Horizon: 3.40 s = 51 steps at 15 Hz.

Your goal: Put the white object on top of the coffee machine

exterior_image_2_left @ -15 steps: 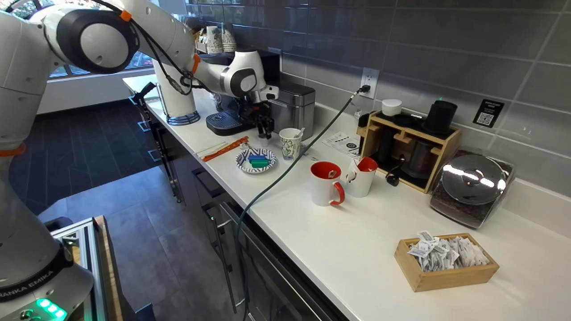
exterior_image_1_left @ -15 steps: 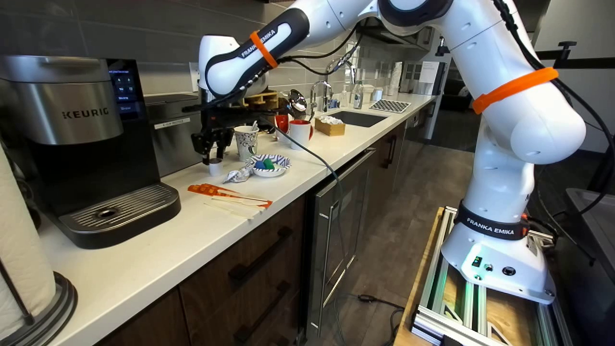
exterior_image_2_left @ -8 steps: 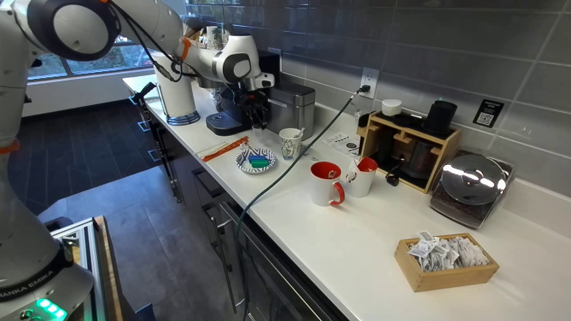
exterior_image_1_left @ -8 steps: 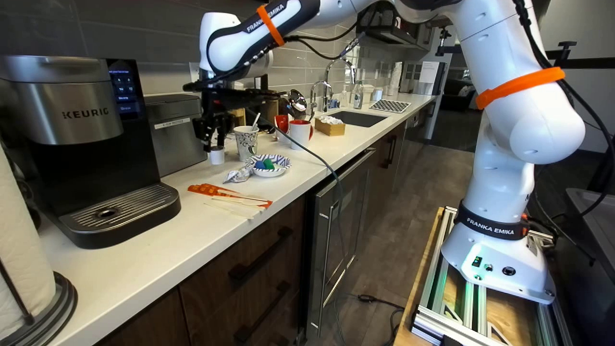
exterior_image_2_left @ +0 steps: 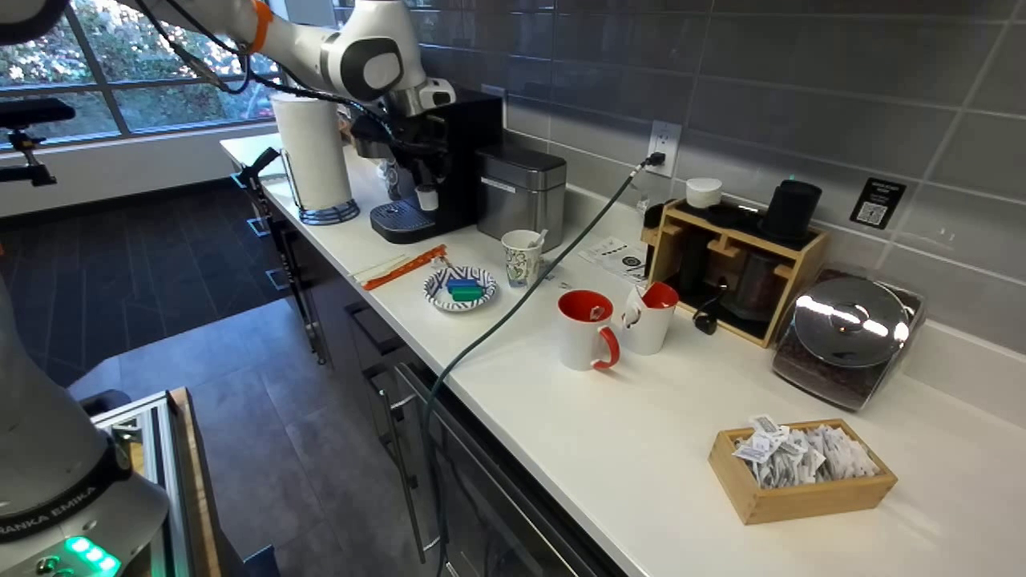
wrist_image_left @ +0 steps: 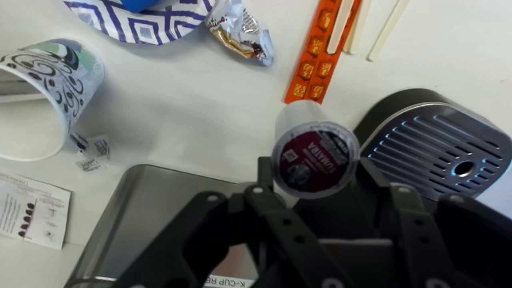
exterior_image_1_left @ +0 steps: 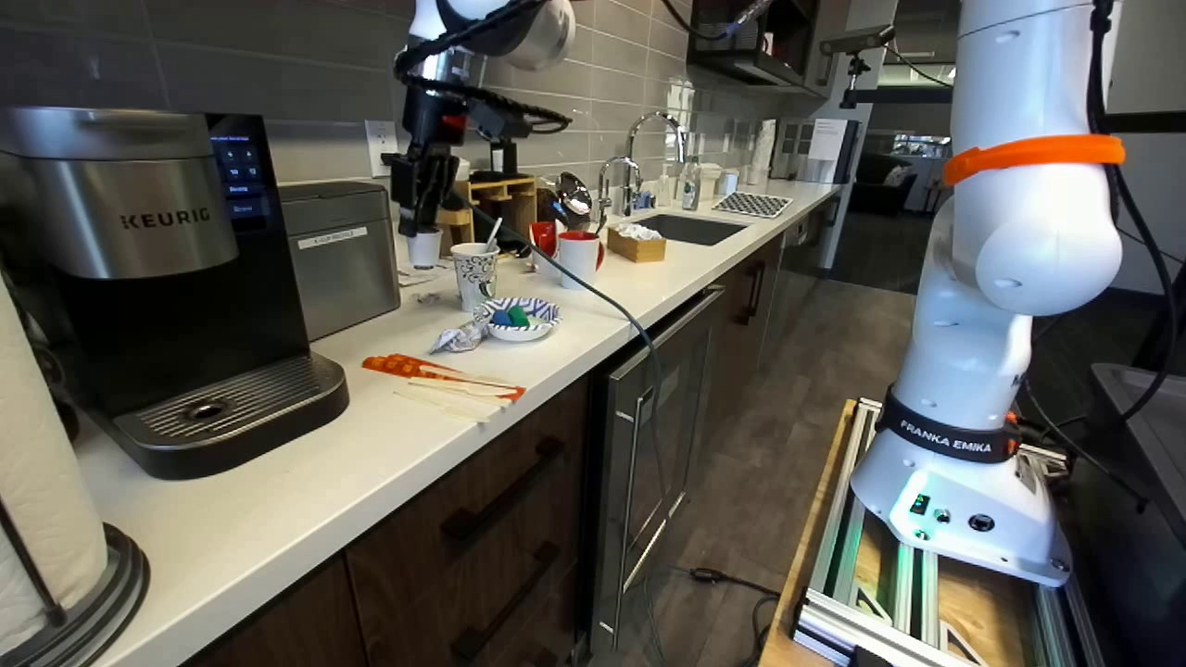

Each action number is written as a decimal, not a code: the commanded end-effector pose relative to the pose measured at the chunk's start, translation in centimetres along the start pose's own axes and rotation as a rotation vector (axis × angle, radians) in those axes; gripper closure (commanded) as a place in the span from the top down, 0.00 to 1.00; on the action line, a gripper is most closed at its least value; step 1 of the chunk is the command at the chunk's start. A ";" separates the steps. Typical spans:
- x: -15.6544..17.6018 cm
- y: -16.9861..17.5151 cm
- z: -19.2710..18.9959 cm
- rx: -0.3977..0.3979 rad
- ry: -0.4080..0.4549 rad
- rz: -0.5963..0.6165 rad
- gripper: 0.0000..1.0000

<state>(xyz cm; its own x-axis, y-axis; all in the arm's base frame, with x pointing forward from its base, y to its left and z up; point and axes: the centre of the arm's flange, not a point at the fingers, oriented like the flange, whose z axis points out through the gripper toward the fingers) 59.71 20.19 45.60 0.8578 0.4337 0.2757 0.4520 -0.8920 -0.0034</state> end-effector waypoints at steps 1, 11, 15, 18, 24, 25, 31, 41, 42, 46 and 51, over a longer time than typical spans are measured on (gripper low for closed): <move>-3.6 -2.4 -6.2 0.001 0.045 -0.115 0.28; -1.8 -9.0 -14.8 -0.033 0.212 -0.233 0.53; 0.3 -10.7 -15.2 -0.041 0.257 -0.207 0.28; 3.1 -14.6 -17.8 -0.084 0.325 -0.232 0.28; 10.1 -20.1 -19.4 -0.301 0.413 -0.274 0.28; 11.1 -20.1 -18.6 -0.321 0.394 -0.280 0.28; 15.1 -20.7 -14.1 -0.259 0.384 -0.248 0.28; 17.0 -17.6 -14.3 -0.344 0.325 -0.151 0.28; 17.2 -17.7 -14.1 -0.341 0.329 -0.154 0.28; 17.7 -18.2 -13.3 -0.332 0.338 -0.155 0.28; 17.9 -17.7 -12.3 -0.352 0.280 -0.128 0.28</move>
<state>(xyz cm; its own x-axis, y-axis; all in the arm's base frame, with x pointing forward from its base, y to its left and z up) 62.75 41.14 62.04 0.6448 0.5549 0.5257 0.4154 -0.8317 0.3684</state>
